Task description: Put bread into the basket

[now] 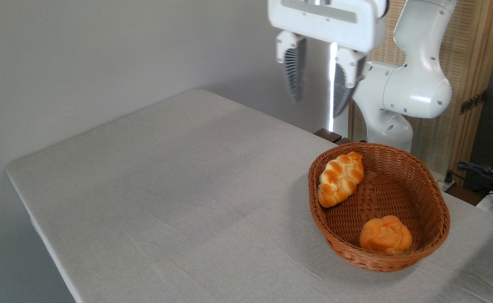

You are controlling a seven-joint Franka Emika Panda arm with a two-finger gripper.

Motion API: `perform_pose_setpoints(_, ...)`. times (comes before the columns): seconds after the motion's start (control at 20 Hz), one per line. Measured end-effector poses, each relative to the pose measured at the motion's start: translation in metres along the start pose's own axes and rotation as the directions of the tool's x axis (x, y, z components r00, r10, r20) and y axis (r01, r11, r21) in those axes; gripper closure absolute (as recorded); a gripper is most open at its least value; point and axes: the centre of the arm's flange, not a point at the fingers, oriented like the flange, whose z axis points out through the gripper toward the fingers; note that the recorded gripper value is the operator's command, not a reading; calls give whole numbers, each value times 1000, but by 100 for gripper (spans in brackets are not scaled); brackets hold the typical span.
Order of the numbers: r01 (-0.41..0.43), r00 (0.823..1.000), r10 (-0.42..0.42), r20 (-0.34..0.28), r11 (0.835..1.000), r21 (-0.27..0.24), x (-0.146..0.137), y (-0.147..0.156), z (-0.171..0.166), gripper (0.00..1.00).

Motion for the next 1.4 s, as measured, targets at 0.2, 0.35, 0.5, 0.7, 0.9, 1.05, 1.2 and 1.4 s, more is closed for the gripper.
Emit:
perform_pose_setpoints(0.2, -10, 990, 16, -142, 999, 45, 58, -36, -5, 0)
perform_pose_setpoints(0.35, -31, 986, 43, -164, 996, 78, 106, -57, 20, 0)
perform_pose_setpoints(0.5, -40, 989, 49, -141, 997, 67, 151, -66, 30, 0)
perform_pose_setpoints(0.7, -45, 996, 47, -77, 998, 38, 192, -68, 26, 0)
perform_pose_setpoints(0.9, -56, 997, 58, -41, 997, 46, 214, -64, 32, 0)
perform_pose_setpoints(1.05, -55, 998, 56, -38, 998, 44, 214, -65, 32, 0)
perform_pose_setpoints(1.2, -55, 998, 55, -12, 998, 22, 212, -64, 32, 0)
perform_pose_setpoints(1.4, -49, 999, 48, 18, 998, 44, 218, -73, 26, 0)
